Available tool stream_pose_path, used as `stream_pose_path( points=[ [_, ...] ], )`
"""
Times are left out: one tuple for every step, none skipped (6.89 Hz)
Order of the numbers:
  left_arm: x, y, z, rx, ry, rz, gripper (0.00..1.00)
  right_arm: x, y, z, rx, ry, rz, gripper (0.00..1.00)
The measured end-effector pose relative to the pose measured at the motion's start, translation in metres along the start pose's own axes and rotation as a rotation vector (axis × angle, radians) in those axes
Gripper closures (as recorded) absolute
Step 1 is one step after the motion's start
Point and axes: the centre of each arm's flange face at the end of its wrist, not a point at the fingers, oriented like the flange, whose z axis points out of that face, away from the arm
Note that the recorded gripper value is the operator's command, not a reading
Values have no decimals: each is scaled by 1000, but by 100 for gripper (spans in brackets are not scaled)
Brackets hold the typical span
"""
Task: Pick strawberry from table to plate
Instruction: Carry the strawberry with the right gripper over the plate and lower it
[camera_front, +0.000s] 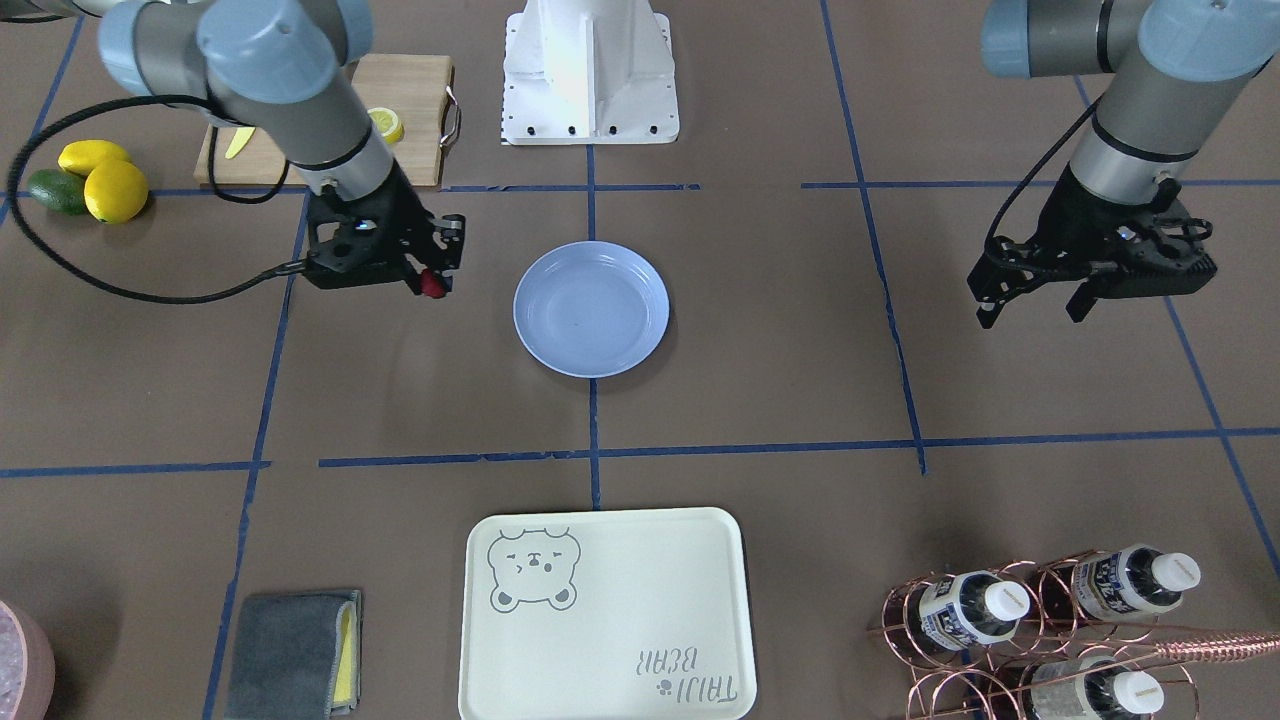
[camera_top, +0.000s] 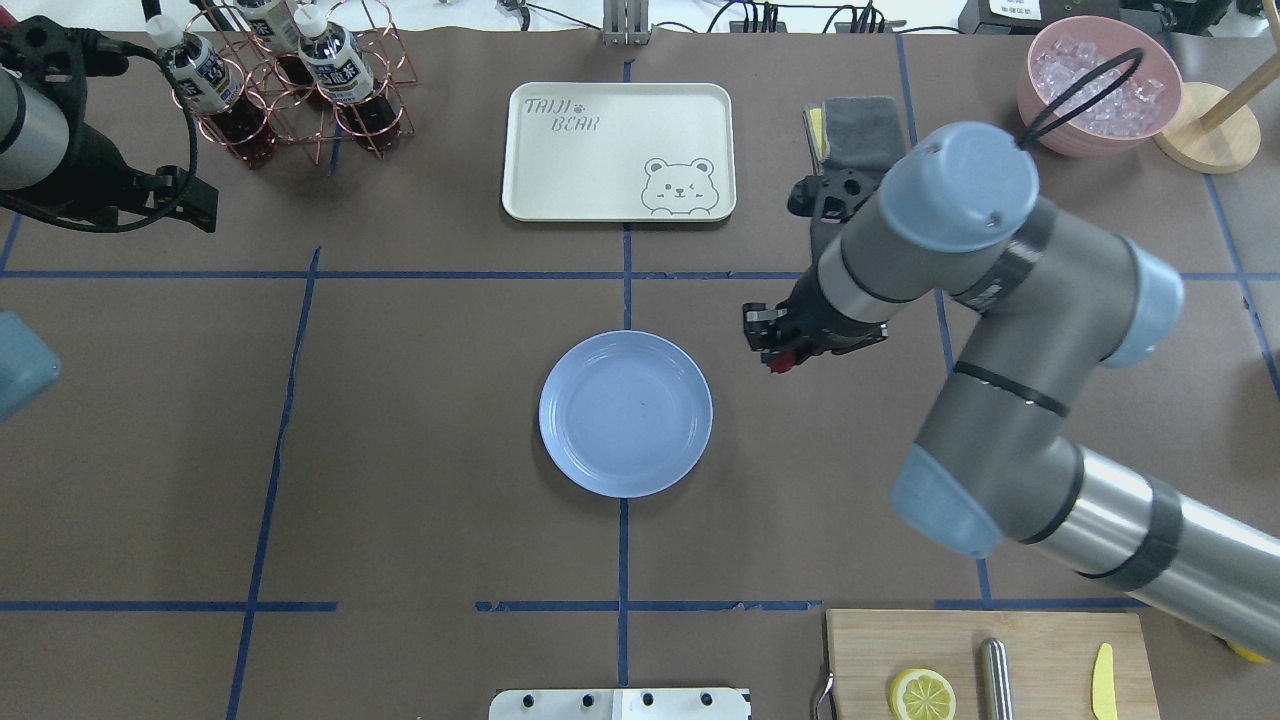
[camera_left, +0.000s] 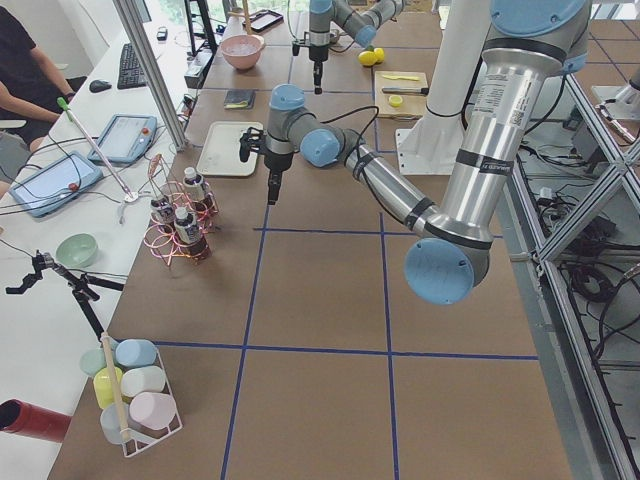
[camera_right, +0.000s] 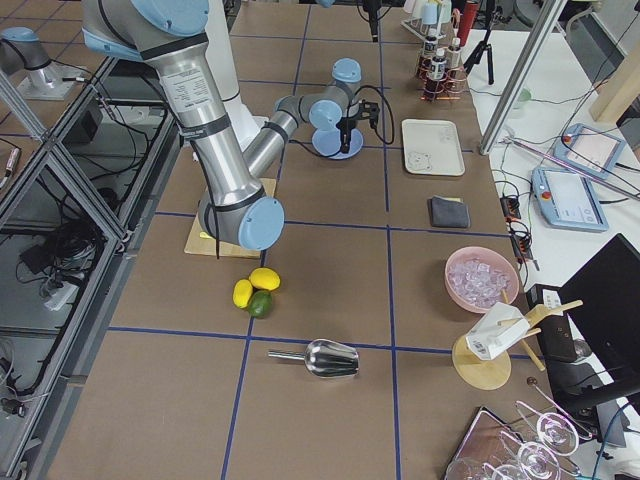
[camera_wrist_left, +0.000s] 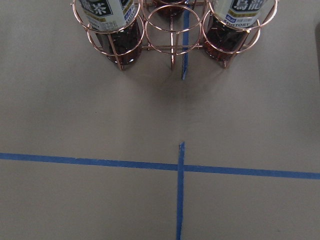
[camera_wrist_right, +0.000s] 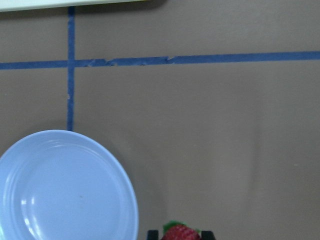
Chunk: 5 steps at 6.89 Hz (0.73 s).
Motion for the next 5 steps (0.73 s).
stream_pose_path(
  points=[
    [-21, -1, 1, -1, -20, 40, 0, -42, 9, 25, 3, 16, 7, 100],
    [-35, -1, 1, -2, -33, 61, 0, -71, 19, 51, 8, 43, 4, 100],
    [-43, -1, 0, 0, -39, 68, 0, -94, 26, 76, 19, 68, -4, 100],
    [-48, -3, -1, 3, -42, 68, 0, -111, 30, 96, 25, 77, -11, 100],
    [-51, -4, -3, 6, -43, 65, 0, -120, 34, 110, 24, 76, -18, 100]
  ],
)
